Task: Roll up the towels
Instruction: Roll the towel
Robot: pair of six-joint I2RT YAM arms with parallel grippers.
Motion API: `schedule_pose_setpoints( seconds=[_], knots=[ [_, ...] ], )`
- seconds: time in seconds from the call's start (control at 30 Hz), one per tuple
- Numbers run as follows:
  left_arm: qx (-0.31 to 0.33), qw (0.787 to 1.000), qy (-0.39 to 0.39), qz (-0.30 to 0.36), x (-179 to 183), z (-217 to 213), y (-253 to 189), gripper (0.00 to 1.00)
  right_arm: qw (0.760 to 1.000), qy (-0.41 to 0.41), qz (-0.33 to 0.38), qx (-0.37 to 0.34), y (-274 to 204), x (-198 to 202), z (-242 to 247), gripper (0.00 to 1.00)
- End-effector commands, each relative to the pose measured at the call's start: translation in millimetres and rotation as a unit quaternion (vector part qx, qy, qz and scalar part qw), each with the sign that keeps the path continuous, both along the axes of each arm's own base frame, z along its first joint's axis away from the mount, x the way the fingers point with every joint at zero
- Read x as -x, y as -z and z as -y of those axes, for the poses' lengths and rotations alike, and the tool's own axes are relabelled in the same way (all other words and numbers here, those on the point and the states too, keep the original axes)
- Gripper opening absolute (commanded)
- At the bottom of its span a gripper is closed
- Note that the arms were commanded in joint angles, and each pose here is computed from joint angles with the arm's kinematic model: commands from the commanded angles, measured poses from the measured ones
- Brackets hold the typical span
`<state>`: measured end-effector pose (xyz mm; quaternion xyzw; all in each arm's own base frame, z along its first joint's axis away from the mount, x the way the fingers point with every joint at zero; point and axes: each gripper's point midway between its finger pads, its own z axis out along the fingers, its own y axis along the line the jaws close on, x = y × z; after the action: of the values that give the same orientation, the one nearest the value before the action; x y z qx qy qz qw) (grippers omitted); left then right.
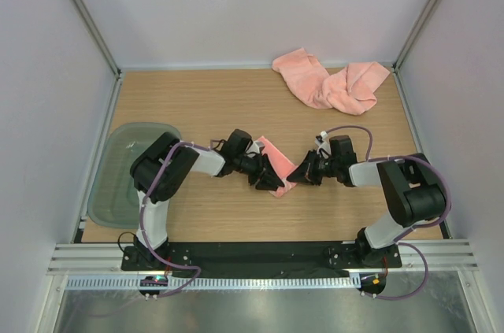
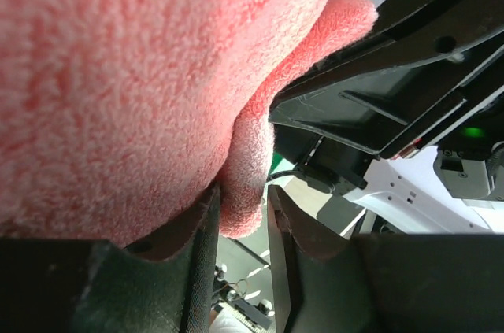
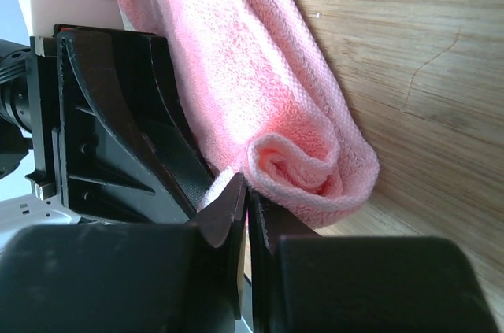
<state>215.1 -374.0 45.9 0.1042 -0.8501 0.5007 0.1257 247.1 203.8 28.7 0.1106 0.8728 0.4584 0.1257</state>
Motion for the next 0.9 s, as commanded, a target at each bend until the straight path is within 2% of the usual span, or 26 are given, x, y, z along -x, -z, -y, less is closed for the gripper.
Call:
schedule_pose_setpoints(
  seconds=[0.0,0.1,0.23,0.27,0.37,0.5,0.63,0.87],
  knots=[
    [-0.081,0.995,-0.008,-0.052,10.0,-21.9,23.2,0.35,1.000,0.012,0.009,0.027,12.7,-4.3,5.3,0.09],
    [-0.110,0.994,-0.002,-0.018,5.7,-27.9,18.4,0.38,0.999,0.013,0.013,0.029,12.0,-5.0,5.4,0.09],
    [-0.201,0.977,0.009,0.071,-4.3,-50.8,-0.1,0.41,0.999,0.012,0.011,0.031,13.2,-4.7,4.7,0.09],
    [-0.232,0.964,0.009,0.128,-18.8,-56.9,-3.2,0.41,0.999,0.010,0.011,0.032,13.6,-3.9,4.5,0.09],
    [-0.269,0.939,0.027,0.212,-23.4,-62.2,-22.1,0.43,0.999,0.009,0.013,0.033,13.0,-4.6,3.7,0.09],
    [-0.283,0.910,0.057,0.298,-21.1,-48.4,-44.3,0.46,0.999,0.009,0.011,0.034,14.4,-4.7,3.8,0.09],
    [-0.293,0.883,0.108,0.351,2.1,-27.5,-44.3,0.47,0.999,0.008,0.009,0.035,14.7,-3.9,3.6,0.09],
    [-0.333,0.842,0.142,0.400,13.7,-16.2,-32.9,0.52,0.999,0.007,0.009,0.035,14.8,-4.7,3.4,0.09]
  ],
)
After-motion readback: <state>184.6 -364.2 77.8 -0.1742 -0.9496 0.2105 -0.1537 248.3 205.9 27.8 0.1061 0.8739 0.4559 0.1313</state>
